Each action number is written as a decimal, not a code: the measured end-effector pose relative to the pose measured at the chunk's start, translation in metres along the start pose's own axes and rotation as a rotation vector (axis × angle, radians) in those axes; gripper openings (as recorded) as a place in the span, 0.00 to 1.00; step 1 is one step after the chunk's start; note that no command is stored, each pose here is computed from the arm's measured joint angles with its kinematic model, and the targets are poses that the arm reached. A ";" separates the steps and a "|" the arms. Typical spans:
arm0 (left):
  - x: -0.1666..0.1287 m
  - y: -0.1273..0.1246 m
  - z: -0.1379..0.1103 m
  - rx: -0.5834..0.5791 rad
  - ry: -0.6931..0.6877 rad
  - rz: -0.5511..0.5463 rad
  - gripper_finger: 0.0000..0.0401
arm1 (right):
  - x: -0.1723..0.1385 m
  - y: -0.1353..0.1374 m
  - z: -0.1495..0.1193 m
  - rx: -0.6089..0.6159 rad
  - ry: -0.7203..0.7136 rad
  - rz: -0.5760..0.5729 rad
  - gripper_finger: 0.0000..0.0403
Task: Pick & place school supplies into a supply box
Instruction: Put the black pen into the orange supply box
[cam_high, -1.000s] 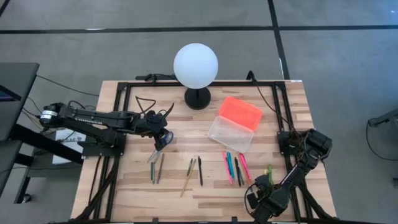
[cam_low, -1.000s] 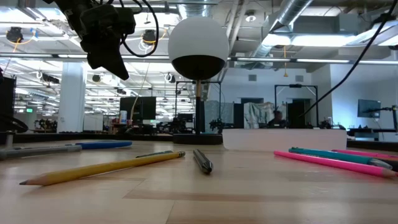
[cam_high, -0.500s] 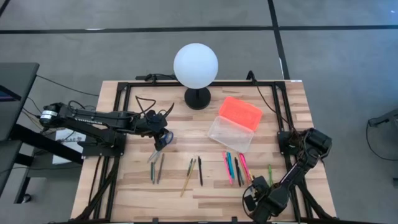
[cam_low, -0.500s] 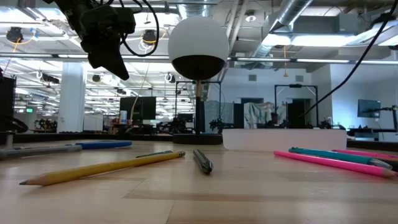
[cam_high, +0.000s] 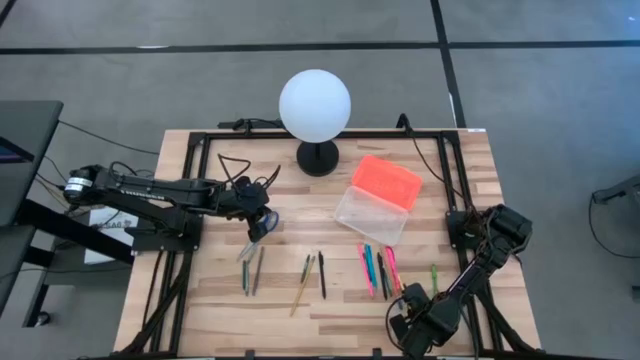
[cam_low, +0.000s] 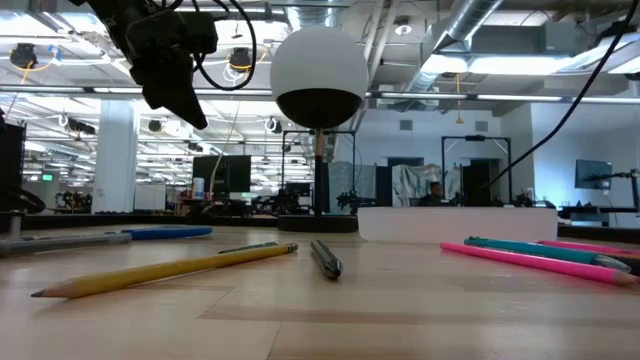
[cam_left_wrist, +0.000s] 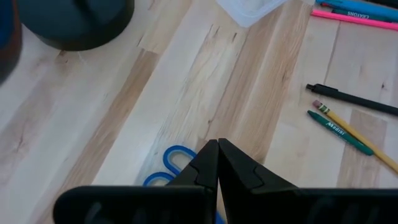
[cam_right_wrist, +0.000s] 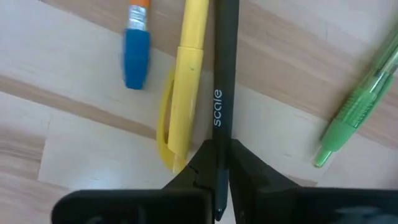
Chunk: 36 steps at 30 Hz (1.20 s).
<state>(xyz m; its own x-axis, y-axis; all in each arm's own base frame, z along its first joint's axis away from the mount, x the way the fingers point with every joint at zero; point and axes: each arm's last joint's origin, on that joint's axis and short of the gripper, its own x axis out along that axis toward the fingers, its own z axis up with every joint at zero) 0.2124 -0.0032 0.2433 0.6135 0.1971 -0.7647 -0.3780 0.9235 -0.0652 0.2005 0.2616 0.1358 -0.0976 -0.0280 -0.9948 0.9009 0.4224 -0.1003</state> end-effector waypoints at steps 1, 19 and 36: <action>0.000 0.000 0.000 0.002 0.003 0.001 0.00 | -0.001 0.000 0.000 0.000 -0.005 0.003 0.02; 0.000 0.003 0.000 0.048 -0.014 0.076 0.00 | -0.065 -0.024 0.032 0.018 -0.161 0.152 0.01; 0.000 0.004 0.000 0.047 -0.038 0.138 0.00 | -0.114 -0.042 0.193 -0.314 -0.370 0.027 0.01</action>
<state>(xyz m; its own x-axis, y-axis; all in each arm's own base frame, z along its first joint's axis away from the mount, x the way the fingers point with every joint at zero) 0.2109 0.0009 0.2435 0.5842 0.3347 -0.7394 -0.4280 0.9011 0.0697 0.2551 0.0724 0.2506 0.1322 -0.3093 -0.9417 0.7243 0.6787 -0.1212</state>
